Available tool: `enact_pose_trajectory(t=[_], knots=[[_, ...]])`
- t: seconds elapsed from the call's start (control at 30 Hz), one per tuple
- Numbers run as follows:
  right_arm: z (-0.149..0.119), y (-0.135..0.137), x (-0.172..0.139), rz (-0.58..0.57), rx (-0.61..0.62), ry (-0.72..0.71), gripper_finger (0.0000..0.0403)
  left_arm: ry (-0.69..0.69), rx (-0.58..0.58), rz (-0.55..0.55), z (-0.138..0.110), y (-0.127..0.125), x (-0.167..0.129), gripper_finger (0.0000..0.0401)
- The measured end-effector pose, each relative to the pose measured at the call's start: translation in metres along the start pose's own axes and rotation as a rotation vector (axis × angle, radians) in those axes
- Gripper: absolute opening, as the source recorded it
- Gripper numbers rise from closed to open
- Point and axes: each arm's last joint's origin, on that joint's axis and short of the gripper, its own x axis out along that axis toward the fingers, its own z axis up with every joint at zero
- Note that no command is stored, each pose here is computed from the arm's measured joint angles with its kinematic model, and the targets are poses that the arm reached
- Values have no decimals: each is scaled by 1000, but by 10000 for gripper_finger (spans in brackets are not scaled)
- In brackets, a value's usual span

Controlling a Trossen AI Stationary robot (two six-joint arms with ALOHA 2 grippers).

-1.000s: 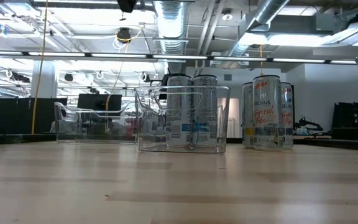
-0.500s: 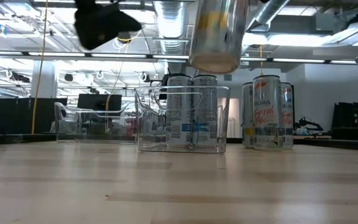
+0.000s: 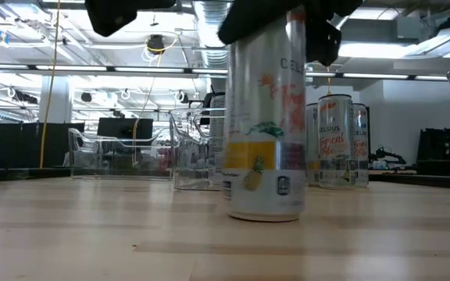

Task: Sort soda cans
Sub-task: Put the white yellow soda can into the top transparent bin

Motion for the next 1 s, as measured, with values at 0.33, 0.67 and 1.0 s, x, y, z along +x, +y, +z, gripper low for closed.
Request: enact_pose_trajectory(t=[0.33,0.67,1.0], knots=[[-4,-2,7,-10,2,23,316,-8,35,8,0,0,-1,319],[9,-10,8,100,72,90,383,-64,95,10,11,5,2,319],[40,-8,-76,290,100,48,393,-123,264,29,18,7,3,322]])
